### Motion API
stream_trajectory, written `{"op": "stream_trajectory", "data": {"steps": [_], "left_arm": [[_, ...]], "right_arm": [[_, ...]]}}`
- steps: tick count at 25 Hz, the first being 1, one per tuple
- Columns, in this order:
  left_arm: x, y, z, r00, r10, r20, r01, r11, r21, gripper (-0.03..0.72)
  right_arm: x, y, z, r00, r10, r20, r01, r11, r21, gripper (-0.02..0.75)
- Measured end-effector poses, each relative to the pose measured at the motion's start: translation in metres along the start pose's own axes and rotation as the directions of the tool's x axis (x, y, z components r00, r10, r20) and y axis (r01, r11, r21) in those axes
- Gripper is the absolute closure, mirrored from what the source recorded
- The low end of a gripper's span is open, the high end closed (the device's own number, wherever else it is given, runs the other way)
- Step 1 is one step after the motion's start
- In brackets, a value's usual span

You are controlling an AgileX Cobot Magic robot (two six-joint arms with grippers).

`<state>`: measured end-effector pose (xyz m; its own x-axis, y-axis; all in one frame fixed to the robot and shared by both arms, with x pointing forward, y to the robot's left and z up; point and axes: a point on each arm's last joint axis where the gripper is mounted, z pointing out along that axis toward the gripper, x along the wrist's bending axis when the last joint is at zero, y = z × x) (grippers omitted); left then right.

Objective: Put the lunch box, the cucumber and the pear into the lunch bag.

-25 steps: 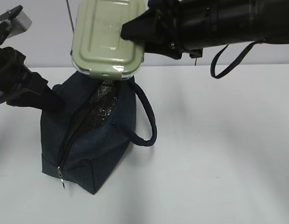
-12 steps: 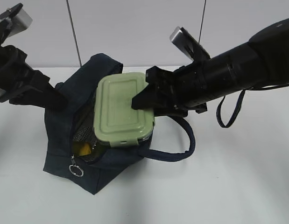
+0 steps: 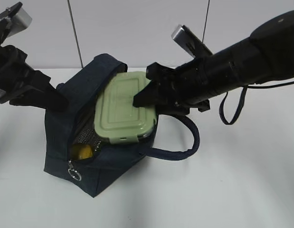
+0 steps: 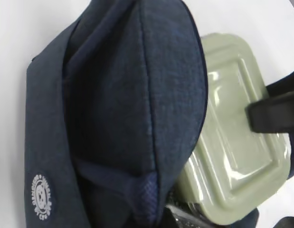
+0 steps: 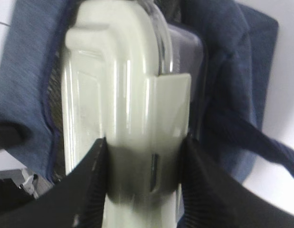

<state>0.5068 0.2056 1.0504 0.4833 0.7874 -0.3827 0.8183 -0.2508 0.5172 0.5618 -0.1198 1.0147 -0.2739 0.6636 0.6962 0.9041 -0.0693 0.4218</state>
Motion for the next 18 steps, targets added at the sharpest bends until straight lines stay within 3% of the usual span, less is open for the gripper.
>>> {"op": "stream_trajectory", "data": {"steps": [13, 18], "left_arm": [[0.000, 0.000, 0.000, 1.000, 0.003, -0.004, -0.003, 1.000, 0.000, 0.686], [0.000, 0.000, 0.000, 1.000, 0.002, -0.001, -0.002, 1.000, 0.002, 0.686]], "right_arm": [[0.029, 0.013, 0.058, 0.998, -0.029, -0.050, 0.029, 0.999, 0.016, 0.431], [0.021, 0.011, 0.072, 0.999, -0.035, -0.028, 0.036, 0.998, 0.045, 0.431]]}}
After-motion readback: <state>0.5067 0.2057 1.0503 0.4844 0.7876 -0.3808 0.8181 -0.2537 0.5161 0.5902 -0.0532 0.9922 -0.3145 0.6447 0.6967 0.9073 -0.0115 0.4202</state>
